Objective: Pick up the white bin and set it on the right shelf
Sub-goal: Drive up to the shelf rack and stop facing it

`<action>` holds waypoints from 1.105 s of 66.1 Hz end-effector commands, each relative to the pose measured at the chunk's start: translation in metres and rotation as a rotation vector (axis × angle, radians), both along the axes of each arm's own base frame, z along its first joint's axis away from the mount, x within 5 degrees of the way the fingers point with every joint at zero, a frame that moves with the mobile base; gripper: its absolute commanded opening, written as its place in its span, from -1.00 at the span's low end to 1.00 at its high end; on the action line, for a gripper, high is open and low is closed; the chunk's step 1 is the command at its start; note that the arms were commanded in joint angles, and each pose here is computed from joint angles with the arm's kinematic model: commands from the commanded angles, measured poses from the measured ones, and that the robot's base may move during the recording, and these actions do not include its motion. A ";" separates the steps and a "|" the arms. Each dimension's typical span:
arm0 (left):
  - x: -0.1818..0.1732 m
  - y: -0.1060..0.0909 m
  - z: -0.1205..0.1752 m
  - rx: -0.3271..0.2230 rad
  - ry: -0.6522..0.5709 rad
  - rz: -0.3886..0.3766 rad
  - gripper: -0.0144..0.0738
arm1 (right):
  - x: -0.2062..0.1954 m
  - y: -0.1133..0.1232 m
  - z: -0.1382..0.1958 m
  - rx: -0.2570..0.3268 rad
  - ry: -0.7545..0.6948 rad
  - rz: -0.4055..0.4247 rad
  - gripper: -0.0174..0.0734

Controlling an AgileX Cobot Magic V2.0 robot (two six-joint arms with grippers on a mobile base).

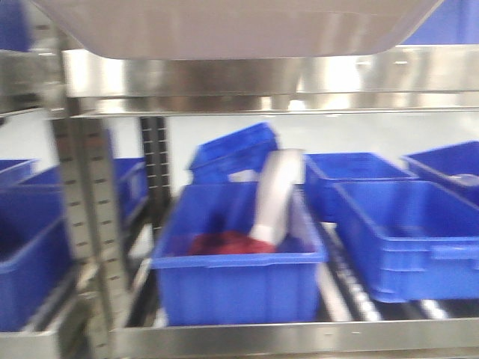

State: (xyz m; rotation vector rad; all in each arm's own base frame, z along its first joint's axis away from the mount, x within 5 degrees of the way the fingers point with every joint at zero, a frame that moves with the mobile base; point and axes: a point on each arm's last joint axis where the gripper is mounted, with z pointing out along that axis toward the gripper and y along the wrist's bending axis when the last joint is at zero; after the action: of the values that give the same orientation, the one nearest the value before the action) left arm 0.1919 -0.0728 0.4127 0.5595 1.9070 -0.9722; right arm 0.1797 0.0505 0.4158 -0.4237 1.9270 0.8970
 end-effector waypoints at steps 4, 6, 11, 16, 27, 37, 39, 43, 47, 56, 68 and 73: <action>-0.020 -0.014 0.029 -0.209 -0.032 -0.153 -0.08 | -0.025 0.018 0.026 0.169 -0.032 0.221 0.37; -0.020 -0.014 0.029 -0.209 -0.032 -0.153 -0.08 | -0.025 0.018 0.026 0.169 -0.032 0.221 0.37; -0.020 -0.014 0.029 -0.209 -0.032 -0.153 -0.08 | -0.025 0.018 0.026 0.169 -0.032 0.221 0.37; -0.020 -0.014 0.029 -0.209 -0.032 -0.153 -0.08 | -0.025 0.018 0.026 0.169 -0.032 0.221 0.37; -0.020 -0.014 0.029 -0.209 -0.032 -0.153 -0.08 | -0.025 0.018 0.026 0.169 -0.032 0.221 0.37; -0.020 -0.014 0.029 -0.209 -0.032 -0.153 -0.08 | -0.025 0.018 0.026 0.169 -0.032 0.221 0.37; -0.020 -0.014 0.029 -0.209 -0.032 -0.153 -0.08 | -0.025 0.018 0.026 0.169 -0.032 0.221 0.37; -0.020 -0.014 0.029 -0.209 -0.032 -0.153 -0.08 | -0.025 0.018 0.026 0.169 -0.032 0.221 0.37; -0.020 -0.014 0.029 -0.209 -0.032 -0.153 -0.08 | -0.025 0.018 0.026 0.169 -0.032 0.221 0.37; -0.020 -0.014 0.029 -0.209 -0.032 -0.153 -0.08 | -0.025 0.018 0.026 0.169 -0.032 0.221 0.37; -0.020 -0.014 0.029 -0.209 -0.032 -0.153 -0.08 | -0.025 0.018 0.026 0.169 -0.032 0.221 0.37; -0.020 -0.014 0.029 -0.209 -0.032 -0.153 -0.08 | -0.025 0.018 0.026 0.169 -0.032 0.221 0.37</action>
State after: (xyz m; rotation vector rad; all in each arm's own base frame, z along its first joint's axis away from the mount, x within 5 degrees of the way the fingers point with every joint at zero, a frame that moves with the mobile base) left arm 0.1919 -0.0728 0.4127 0.5610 1.9063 -0.9711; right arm 0.1797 0.0505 0.4157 -0.4244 1.9282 0.8952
